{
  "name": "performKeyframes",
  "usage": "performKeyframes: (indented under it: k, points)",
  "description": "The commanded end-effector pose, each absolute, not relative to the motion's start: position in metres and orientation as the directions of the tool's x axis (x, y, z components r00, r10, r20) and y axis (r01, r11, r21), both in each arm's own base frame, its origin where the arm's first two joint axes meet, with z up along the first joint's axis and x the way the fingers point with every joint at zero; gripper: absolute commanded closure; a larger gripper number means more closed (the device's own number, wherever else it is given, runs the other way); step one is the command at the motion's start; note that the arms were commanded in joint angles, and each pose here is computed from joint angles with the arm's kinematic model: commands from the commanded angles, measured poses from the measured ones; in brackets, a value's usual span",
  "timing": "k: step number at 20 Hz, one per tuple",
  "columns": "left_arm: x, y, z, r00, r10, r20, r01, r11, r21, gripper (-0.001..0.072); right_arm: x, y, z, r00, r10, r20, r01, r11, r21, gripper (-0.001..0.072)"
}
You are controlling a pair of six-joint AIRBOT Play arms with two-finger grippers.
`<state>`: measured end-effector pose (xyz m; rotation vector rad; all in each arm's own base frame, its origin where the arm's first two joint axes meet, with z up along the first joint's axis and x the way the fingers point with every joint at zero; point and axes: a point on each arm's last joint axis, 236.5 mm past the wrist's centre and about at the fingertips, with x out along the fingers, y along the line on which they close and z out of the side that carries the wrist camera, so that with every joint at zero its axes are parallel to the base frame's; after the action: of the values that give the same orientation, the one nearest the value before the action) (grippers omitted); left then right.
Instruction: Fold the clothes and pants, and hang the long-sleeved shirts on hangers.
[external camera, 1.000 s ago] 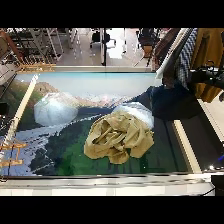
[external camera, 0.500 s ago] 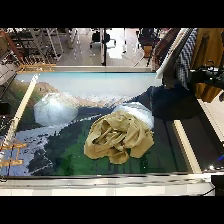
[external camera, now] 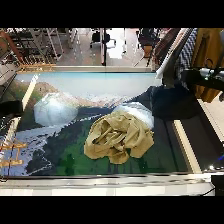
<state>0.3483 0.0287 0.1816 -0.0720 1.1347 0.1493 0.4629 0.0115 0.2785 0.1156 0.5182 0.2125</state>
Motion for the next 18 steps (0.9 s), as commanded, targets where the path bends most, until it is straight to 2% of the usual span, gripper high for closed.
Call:
performKeyframes:
  k: [1,2,3,4,6,7,11,13,16,17,18]
  points:
    - [0.354,-0.058,0.153,0.358,-0.264,-0.896,0.068,0.964,-0.257,0.0097,0.435,0.044,0.246,0.713,0.366,-0.598,-0.254,0.93,0.266,0.0674]
    - [0.355,-0.081,0.137,0.334,-0.333,-0.882,0.102,0.943,-0.317,0.0105,0.416,0.056,0.22,0.612,0.409,-0.676,-0.294,0.912,0.286,0.0558]
    - [0.352,-0.1,0.114,0.303,-0.367,-0.879,0.114,0.93,-0.349,0.0106,0.397,0.066,0.191,0.499,0.439,-0.747,-0.311,0.895,0.318,0.0408]
    - [0.348,-0.114,0.088,0.271,-0.38,-0.884,0.121,0.925,-0.36,0.0106,0.374,0.077,0.159,0.37,0.467,-0.803,-0.315,0.876,0.364,0.0315]
    - [0.33,-0.15,0.036,0.185,-0.425,-0.886,0.13,0.904,-0.406,0.0106,0.339,0.101,0.097,0.178,0.486,-0.856,-0.304,0.854,0.422,0.0308]
    - [0.319,-0.17,0.015,0.129,-0.452,-0.882,0.129,0.89,-0.437,0.0105,0.333,0.11,0.071,0.143,0.475,-0.869,-0.301,0.857,0.419,0.0307]
    - [0.295,-0.22,-0.049,-0.054,-0.45,-0.891,0.152,0.878,-0.453,0.0104,0.346,0.137,0.01,0.177,0.337,-0.925,-0.381,0.89,0.251,0.0243]
    - [0.283,-0.235,-0.072,-0.13,-0.451,-0.883,0.156,0.87,-0.467,0.0104,0.353,0.153,-0.002,0.172,0.283,-0.944,-0.442,0.878,0.183,0.0243]
    - [0.29,-0.243,-0.09,-0.133,-0.471,-0.872,0.107,0.868,-0.485,0.0107,0.366,0.174,-0.016,0.172,0.249,-0.953,-0.493,0.859,0.136,0.0242]
    - [0.295,-0.243,-0.091,-0.113,-0.477,-0.872,0.098,0.868,-0.487,0.0146,0.374,0.179,-0.016,0.183,0.253,-0.95,-0.491,0.86,0.135,0.024]
    - [0.301,-0.241,-0.091,-0.091,-0.48,-0.873,0.092,0.869,-0.487,0.0239,0.383,0.182,-0.016,0.199,0.258,-0.945,-0.48,0.867,0.135,0.0239]
